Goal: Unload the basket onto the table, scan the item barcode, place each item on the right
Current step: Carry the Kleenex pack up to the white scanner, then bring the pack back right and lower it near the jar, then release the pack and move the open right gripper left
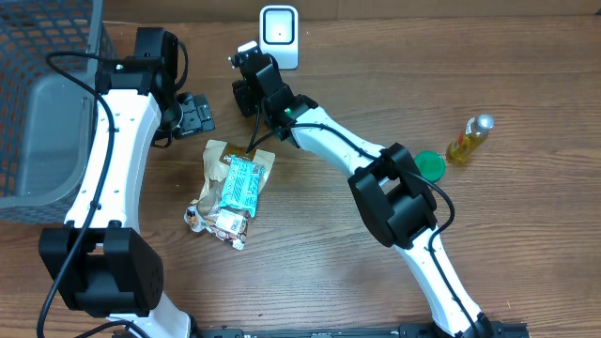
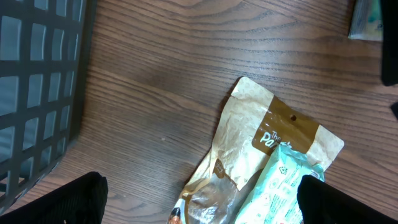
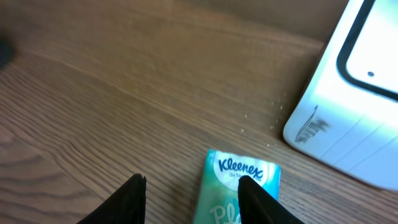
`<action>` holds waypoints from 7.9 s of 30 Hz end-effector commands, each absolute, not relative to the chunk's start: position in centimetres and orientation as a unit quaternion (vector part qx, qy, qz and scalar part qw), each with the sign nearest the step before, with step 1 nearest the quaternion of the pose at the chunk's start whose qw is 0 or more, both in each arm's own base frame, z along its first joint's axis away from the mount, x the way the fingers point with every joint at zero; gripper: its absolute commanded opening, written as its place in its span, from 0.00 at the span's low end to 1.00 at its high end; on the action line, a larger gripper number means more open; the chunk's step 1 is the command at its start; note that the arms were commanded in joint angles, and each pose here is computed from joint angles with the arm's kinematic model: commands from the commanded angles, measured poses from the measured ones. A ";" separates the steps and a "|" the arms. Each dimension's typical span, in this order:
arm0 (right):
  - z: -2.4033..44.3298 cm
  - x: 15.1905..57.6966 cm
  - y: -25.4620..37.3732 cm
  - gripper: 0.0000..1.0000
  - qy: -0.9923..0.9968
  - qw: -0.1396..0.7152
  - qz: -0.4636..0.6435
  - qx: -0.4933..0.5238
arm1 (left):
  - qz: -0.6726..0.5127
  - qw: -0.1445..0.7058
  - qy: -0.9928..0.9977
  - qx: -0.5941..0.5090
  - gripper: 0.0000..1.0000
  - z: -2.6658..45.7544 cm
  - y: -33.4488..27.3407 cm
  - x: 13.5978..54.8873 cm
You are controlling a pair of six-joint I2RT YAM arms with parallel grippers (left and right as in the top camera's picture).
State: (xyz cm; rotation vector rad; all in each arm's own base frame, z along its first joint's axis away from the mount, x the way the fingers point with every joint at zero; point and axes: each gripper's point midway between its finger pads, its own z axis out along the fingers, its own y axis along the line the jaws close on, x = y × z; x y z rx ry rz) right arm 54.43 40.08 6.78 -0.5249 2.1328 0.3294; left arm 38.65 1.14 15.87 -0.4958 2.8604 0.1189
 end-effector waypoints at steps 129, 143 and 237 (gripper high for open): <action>3.5 40.5 8.5 0.39 0.994 -0.073 -0.065 0.045 | 0.046 0.127 0.978 -0.161 1.00 16.4 1.1 39.0; 5.4 43.4 14.5 0.39 0.999 -0.004 0.010 0.037 | 0.046 0.126 0.978 -0.161 1.00 16.4 1.1 39.0; 7.4 38.3 24.7 1.00 0.983 -0.039 0.177 0.015 | 0.046 0.126 0.978 -0.161 1.00 16.4 1.1 39.0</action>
